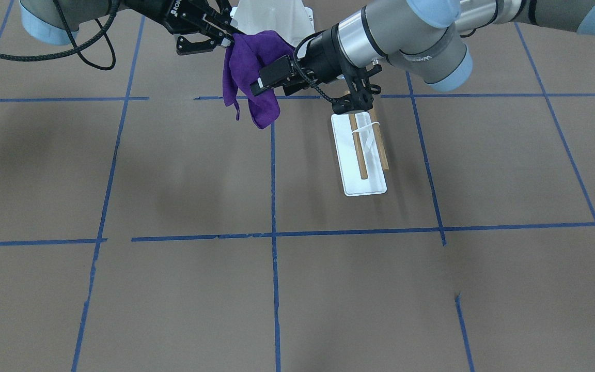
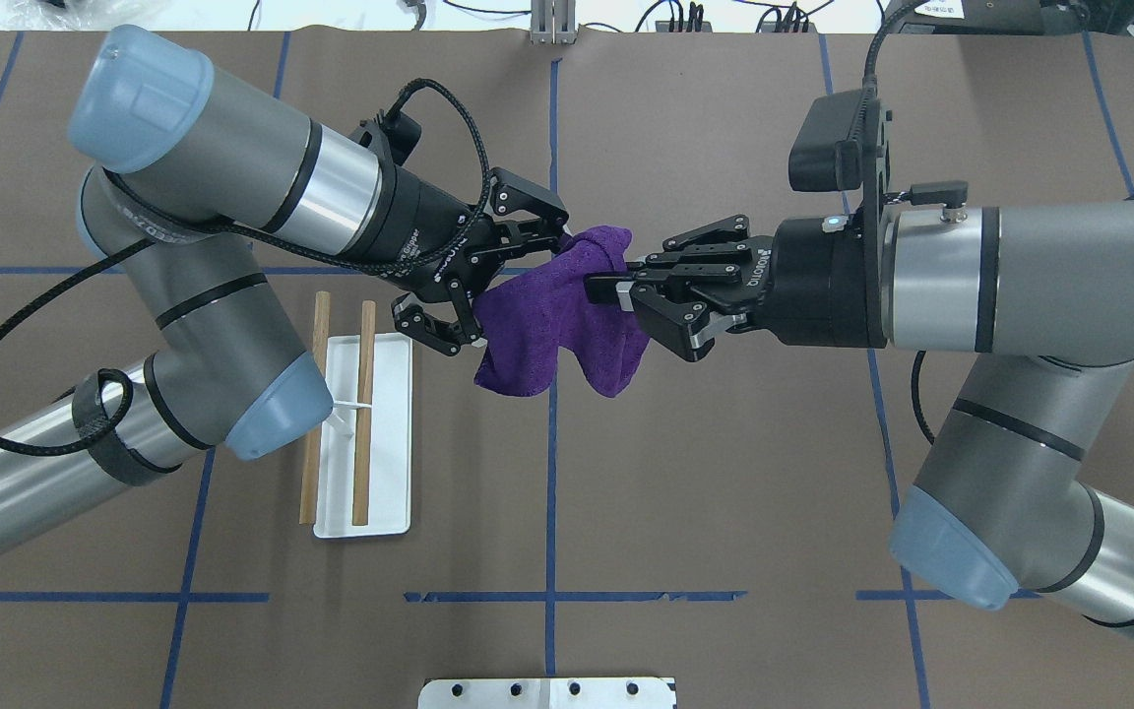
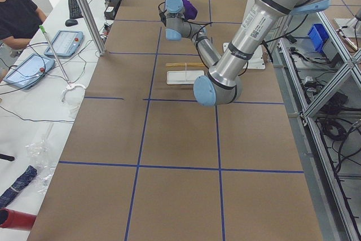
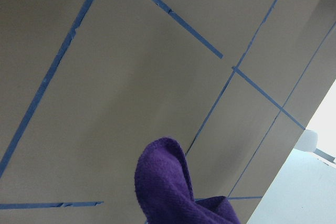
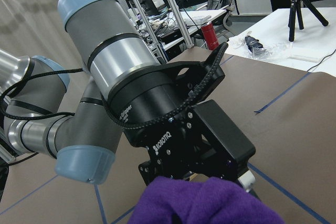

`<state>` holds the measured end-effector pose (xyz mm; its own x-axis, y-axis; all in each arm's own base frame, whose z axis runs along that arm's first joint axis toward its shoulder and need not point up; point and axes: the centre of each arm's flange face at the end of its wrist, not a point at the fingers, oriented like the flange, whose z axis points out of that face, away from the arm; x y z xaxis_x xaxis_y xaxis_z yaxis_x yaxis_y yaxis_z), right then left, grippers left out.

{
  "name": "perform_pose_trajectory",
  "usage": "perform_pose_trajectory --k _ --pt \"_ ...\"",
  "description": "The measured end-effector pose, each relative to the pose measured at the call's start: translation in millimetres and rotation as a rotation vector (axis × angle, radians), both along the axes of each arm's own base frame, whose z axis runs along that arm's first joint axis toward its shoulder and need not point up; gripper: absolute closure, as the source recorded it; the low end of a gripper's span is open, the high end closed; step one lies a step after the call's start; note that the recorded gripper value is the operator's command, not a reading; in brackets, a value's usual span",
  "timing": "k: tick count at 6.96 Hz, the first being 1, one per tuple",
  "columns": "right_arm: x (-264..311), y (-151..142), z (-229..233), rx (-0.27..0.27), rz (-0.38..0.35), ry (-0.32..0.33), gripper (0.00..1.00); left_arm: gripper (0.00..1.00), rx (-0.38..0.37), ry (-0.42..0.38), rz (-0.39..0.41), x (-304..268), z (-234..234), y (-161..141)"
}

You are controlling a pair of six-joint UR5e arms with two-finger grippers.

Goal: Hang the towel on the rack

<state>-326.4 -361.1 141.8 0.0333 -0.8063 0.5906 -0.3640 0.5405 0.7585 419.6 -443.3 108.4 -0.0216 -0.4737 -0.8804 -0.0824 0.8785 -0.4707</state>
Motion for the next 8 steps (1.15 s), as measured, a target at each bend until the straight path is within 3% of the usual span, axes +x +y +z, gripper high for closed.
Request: perform_pose_trajectory --k 3,5,6,8 --pt "0.5 0.3 -0.5 0.001 0.001 -0.002 1.0 0.1 -0.008 0.014 0.009 2.0 -11.4 4.1" --pt "0.7 0.3 -1.1 0.002 0.001 -0.003 1.0 0.81 -0.003 0.019 0.009 1.4 -14.5 4.9" --pt "0.7 0.3 -1.1 0.002 0.001 -0.003 1.0 0.99 -0.002 0.021 0.009 0.8 -15.2 5.3" --pt "0.7 0.3 -0.7 0.001 0.001 -0.003 1.0 1.0 0.006 0.029 0.008 -2.2 -17.1 6.3"
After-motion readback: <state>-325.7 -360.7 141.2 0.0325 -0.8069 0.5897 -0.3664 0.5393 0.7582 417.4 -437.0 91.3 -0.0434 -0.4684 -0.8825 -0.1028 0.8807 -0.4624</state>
